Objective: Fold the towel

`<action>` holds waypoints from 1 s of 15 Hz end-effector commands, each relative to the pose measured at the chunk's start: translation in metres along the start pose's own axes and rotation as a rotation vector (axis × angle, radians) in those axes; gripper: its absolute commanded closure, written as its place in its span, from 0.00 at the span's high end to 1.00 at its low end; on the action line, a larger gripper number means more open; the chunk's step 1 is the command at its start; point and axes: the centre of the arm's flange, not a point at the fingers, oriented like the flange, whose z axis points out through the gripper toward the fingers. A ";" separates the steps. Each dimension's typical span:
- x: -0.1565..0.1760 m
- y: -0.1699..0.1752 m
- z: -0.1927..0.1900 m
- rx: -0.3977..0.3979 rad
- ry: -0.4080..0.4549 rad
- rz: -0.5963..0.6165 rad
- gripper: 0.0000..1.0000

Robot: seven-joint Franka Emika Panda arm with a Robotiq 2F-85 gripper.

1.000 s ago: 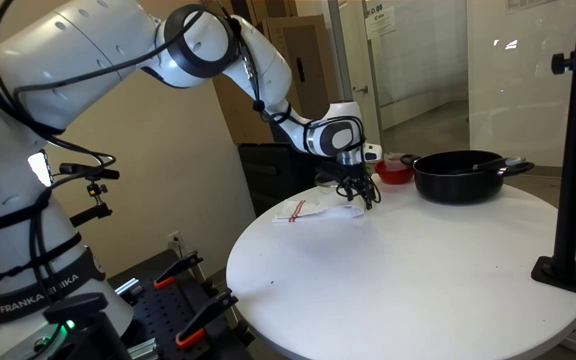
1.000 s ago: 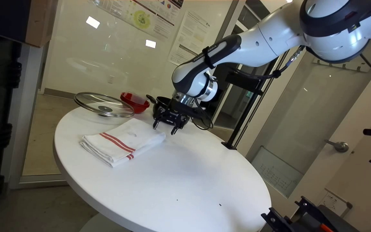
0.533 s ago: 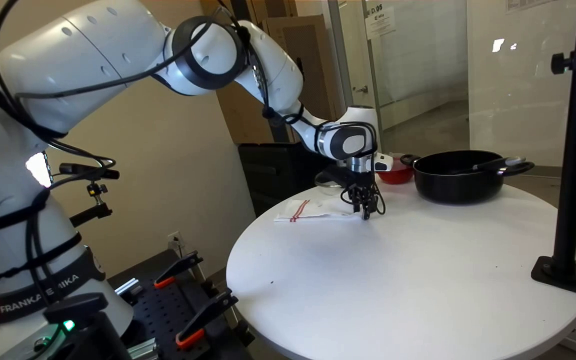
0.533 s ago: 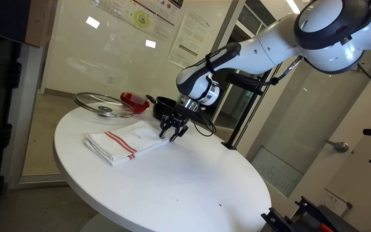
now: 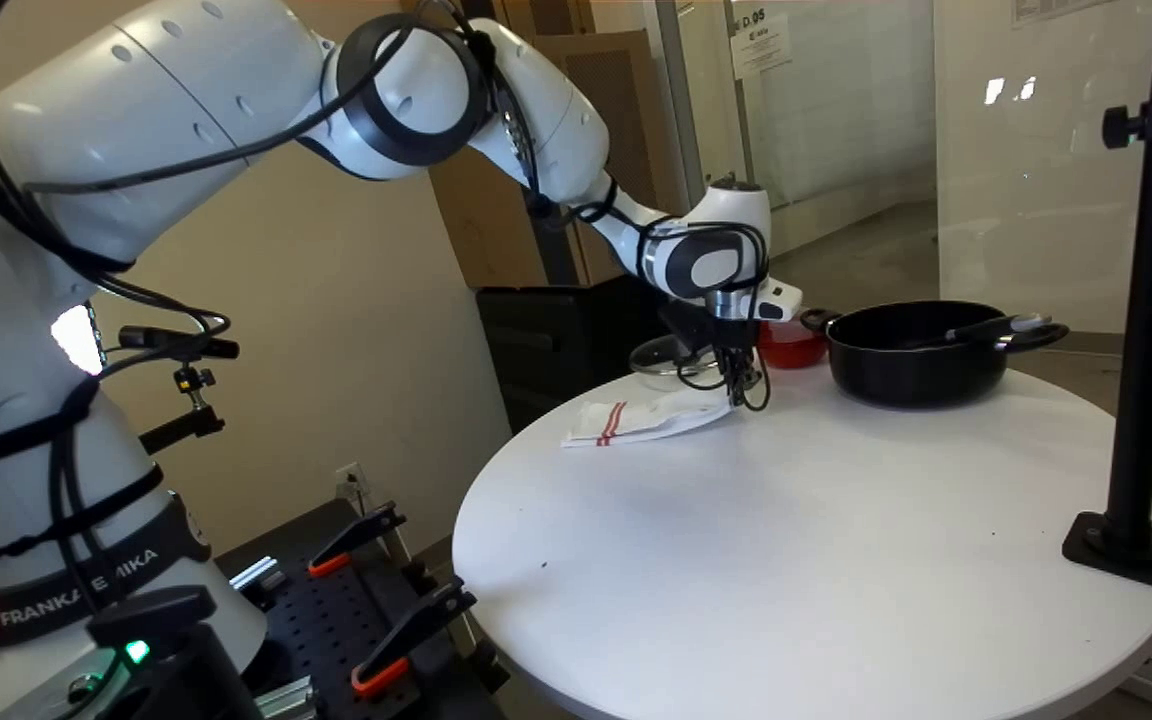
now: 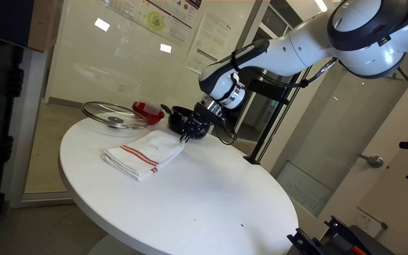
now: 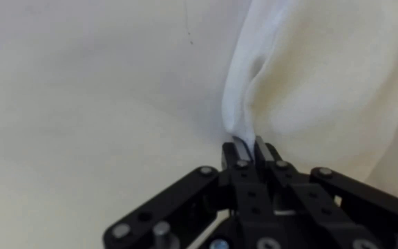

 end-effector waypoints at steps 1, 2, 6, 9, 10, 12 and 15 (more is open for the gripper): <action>0.004 -0.011 -0.063 0.103 0.099 0.088 0.04; 0.007 -0.015 -0.077 0.125 0.133 0.104 0.04; 0.006 -0.030 -0.112 0.152 0.201 0.076 0.04; -0.018 -0.045 -0.095 0.091 0.187 -0.012 0.04; -0.029 -0.050 -0.082 0.059 0.164 -0.056 0.04; -0.061 -0.056 -0.046 -0.013 0.110 -0.145 0.04; -0.114 -0.059 0.008 -0.111 0.037 -0.264 0.04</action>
